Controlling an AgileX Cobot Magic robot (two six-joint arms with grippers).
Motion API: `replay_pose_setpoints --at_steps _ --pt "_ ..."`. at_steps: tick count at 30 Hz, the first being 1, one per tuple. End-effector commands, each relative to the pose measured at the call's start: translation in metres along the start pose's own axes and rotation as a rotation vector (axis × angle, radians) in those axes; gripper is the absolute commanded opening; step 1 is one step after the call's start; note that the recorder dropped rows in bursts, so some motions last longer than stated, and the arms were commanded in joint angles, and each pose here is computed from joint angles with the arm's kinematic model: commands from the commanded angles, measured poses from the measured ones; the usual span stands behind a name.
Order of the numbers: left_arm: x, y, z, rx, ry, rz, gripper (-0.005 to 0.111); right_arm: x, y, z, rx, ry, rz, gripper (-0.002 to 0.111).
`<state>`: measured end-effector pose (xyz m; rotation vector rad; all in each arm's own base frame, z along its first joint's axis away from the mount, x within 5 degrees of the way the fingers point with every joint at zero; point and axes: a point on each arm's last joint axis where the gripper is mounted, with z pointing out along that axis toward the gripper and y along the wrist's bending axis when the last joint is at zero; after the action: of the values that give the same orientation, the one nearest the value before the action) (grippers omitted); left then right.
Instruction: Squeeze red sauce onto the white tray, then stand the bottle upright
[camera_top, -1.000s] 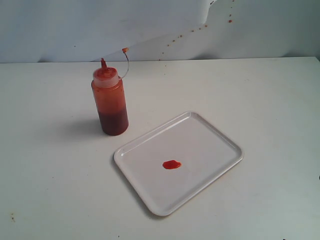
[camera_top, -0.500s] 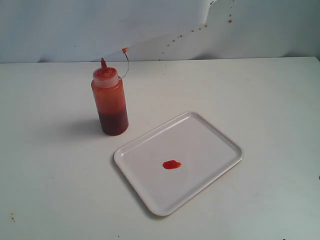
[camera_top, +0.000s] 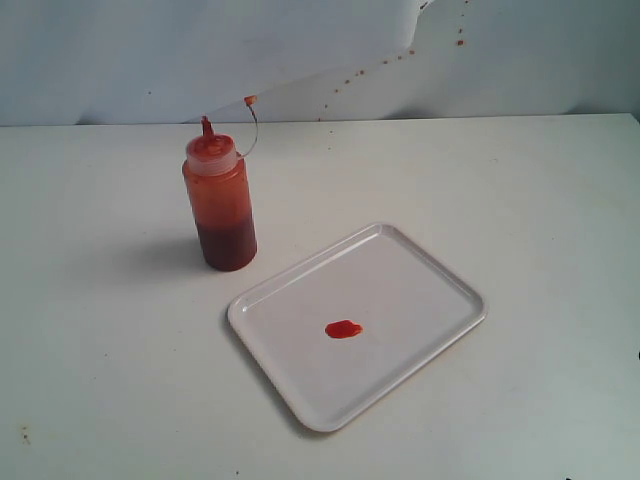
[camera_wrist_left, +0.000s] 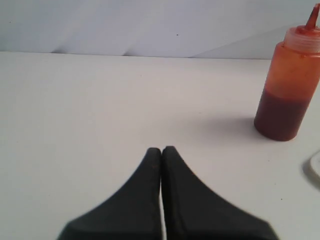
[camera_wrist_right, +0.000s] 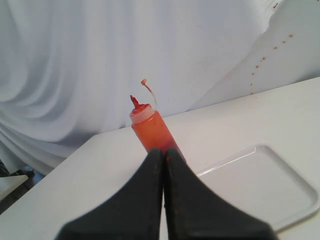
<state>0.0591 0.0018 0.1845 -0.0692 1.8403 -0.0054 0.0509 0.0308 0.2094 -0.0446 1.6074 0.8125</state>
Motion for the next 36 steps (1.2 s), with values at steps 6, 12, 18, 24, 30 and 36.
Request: replay_pose_setpoints --at_steps 6,12,18,24,30,36 --pt "0.0013 -0.0024 0.0001 0.041 -0.001 0.049 0.001 0.0011 -0.0006 -0.0004 0.001 0.002 0.0 0.0" --pt "0.0012 -0.0027 0.0001 0.046 -0.002 0.051 0.001 0.0011 -0.0006 -0.0004 0.001 0.002 0.0 0.0" --pt "0.0011 -0.0024 0.0001 0.041 -0.002 0.048 0.001 0.0011 -0.0006 -0.0004 0.001 0.002 0.0 0.0" --pt "0.0011 -0.0017 0.0001 0.03 -0.003 0.044 0.001 0.0011 -0.0006 -0.0004 0.001 0.002 0.0 0.0" --pt "0.0011 -0.0019 0.0001 0.032 -0.003 0.047 0.001 0.0011 -0.0006 -0.0004 0.001 0.002 0.0 0.0" --pt "0.0011 -0.0019 0.0001 0.032 -0.003 0.047 0.001 0.0011 -0.0006 -0.0004 0.001 0.002 0.0 0.0"
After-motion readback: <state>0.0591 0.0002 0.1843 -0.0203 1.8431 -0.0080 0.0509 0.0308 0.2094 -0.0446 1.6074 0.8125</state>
